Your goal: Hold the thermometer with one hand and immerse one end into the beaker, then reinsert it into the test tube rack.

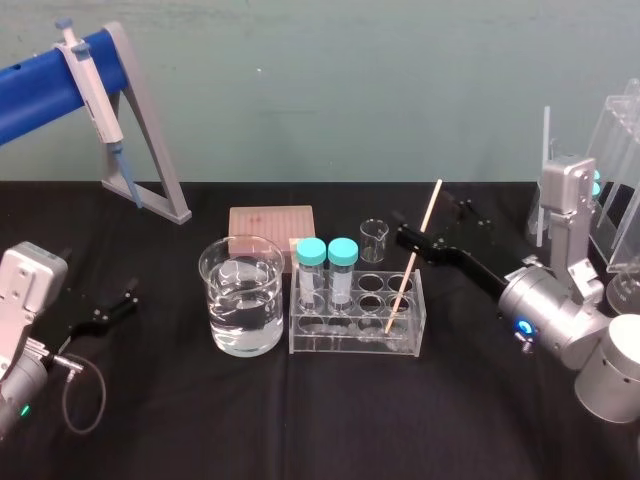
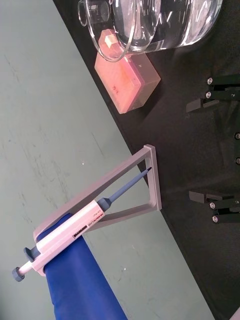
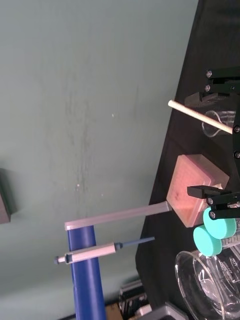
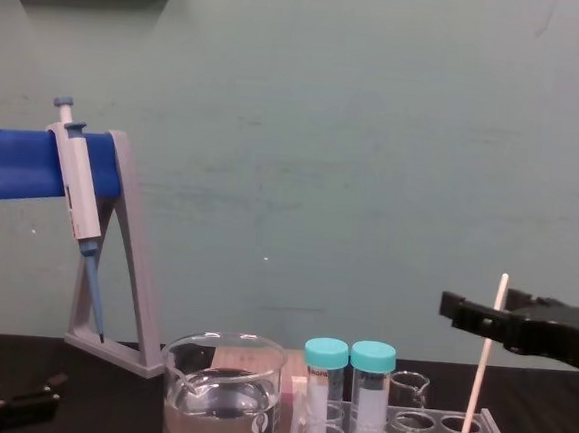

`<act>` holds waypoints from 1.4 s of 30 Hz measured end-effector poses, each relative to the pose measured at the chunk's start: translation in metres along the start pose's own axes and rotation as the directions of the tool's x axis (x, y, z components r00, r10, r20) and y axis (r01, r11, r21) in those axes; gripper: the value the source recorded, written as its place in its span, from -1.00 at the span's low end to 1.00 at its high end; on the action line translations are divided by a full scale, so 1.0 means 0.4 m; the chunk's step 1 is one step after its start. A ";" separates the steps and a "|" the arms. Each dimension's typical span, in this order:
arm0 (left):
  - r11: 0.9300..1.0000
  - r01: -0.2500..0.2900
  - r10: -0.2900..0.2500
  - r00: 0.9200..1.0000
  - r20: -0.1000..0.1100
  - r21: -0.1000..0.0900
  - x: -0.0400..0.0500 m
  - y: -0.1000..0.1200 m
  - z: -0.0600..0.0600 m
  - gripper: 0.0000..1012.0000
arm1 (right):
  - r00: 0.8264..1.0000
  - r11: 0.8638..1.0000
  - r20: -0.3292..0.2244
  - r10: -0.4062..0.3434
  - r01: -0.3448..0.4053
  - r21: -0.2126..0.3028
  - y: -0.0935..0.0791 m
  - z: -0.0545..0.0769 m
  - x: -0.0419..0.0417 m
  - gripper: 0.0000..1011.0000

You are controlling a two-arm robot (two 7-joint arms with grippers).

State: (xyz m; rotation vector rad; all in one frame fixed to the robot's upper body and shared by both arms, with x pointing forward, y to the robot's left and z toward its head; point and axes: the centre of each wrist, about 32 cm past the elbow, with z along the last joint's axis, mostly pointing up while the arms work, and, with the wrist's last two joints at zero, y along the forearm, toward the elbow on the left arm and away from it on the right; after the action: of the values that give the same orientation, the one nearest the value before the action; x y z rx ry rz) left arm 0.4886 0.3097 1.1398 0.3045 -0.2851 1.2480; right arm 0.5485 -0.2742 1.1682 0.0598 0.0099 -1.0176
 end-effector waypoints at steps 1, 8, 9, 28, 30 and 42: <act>1.000 0.000 0.000 1.000 0.000 0.000 0.000 0.000 0.000 0.98 | 1.000 1.000 0.011 -0.020 0.020 0.001 -0.013 0.006 -0.008 0.98; 1.000 0.000 0.000 1.000 0.000 0.000 0.000 0.000 0.000 0.98 | 0.985 0.985 0.048 -0.168 0.166 0.044 -0.085 0.003 -0.054 0.98; 1.000 0.000 0.000 1.000 0.000 0.000 0.000 0.000 0.000 0.98 | 0.982 0.982 0.047 -0.183 0.181 0.049 -0.092 -0.002 -0.059 0.98; 1.000 0.000 0.000 1.000 0.000 0.000 0.000 0.000 0.000 0.98 | 0.935 0.935 -0.023 -0.353 0.352 -0.043 -0.109 -0.164 -0.057 0.98; 1.000 0.000 0.000 1.000 0.000 0.000 0.000 0.000 0.000 0.98 | 0.932 0.932 -0.029 -0.362 0.361 -0.042 -0.106 -0.173 -0.057 0.98; 1.000 0.000 0.000 1.000 0.000 0.000 0.000 0.000 0.000 0.98 | 0.931 0.931 -0.028 -0.363 0.362 -0.038 -0.104 -0.174 -0.057 0.98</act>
State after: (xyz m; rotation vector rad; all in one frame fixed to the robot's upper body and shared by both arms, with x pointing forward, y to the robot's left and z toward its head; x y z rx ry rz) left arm 0.4886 0.3097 1.1398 0.3045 -0.2850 1.2480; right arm 0.5023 -0.2728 1.0977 0.0466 0.0718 -1.3870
